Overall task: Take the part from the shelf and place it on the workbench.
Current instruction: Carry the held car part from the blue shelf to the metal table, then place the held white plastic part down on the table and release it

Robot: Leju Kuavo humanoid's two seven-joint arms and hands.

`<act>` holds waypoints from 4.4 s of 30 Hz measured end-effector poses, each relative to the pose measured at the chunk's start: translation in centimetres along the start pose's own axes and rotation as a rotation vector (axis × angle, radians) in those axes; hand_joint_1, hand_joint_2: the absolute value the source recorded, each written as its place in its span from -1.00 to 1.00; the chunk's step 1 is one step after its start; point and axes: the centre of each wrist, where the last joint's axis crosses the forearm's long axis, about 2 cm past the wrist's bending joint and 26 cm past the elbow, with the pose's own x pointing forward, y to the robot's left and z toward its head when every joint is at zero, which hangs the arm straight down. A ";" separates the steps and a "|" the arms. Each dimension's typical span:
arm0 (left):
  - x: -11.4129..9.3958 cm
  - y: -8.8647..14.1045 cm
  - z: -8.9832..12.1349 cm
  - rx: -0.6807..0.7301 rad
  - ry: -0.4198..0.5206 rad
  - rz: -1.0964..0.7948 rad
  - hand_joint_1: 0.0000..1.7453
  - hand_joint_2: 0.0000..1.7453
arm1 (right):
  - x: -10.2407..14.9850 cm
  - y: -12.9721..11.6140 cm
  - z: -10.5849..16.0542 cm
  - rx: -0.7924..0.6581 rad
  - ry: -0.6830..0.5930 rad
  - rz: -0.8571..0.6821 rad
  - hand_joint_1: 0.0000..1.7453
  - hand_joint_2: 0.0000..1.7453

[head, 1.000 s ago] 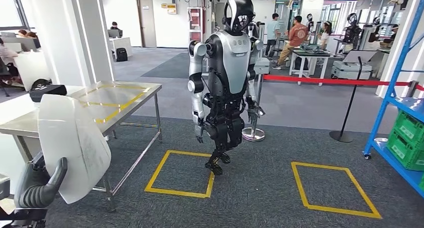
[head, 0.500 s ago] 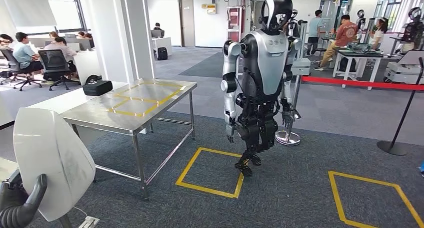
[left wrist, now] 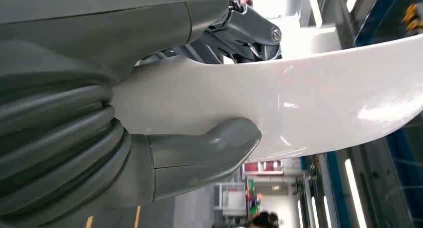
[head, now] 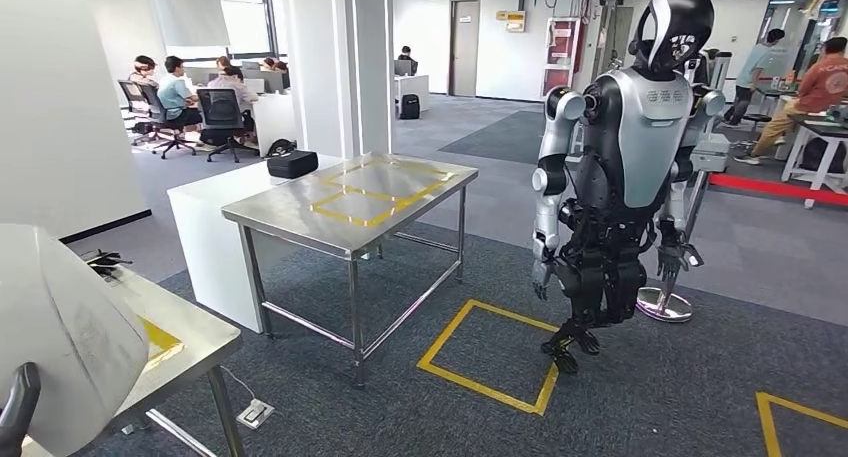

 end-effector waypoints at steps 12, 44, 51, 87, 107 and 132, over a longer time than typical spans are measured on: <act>1.2 1.5 0.4 0.033 -0.008 -0.045 1.00 1.00 | 0.0 0.0 0.0 0.006 0.004 0.015 -1.00 -1.00; 0.7 1.8 -5.1 0.022 -0.035 -0.076 1.00 1.00 | 1.0 1.0 0.0 0.011 -0.025 -0.006 -1.00 -1.00; 0.8 1.6 -5.5 0.026 -0.053 -0.085 1.00 1.00 | 1.3 1.0 0.0 0.009 -0.030 -0.005 -1.00 -1.00; -0.1 -0.1 -5.6 0.032 -0.056 -0.101 1.00 1.00 | 0.7 1.0 -0.1 -0.010 -0.042 -0.136 -1.00 -1.00; 0.1 -0.1 -5.5 0.025 -0.062 -0.105 1.00 1.00 | 0.7 1.1 -0.1 -0.007 -0.041 -0.144 -1.00 -1.00; -0.1 -0.6 -5.3 0.018 -0.059 -0.098 1.00 1.00 | 0.7 1.1 -0.1 -0.009 -0.033 -0.144 -1.00 -1.00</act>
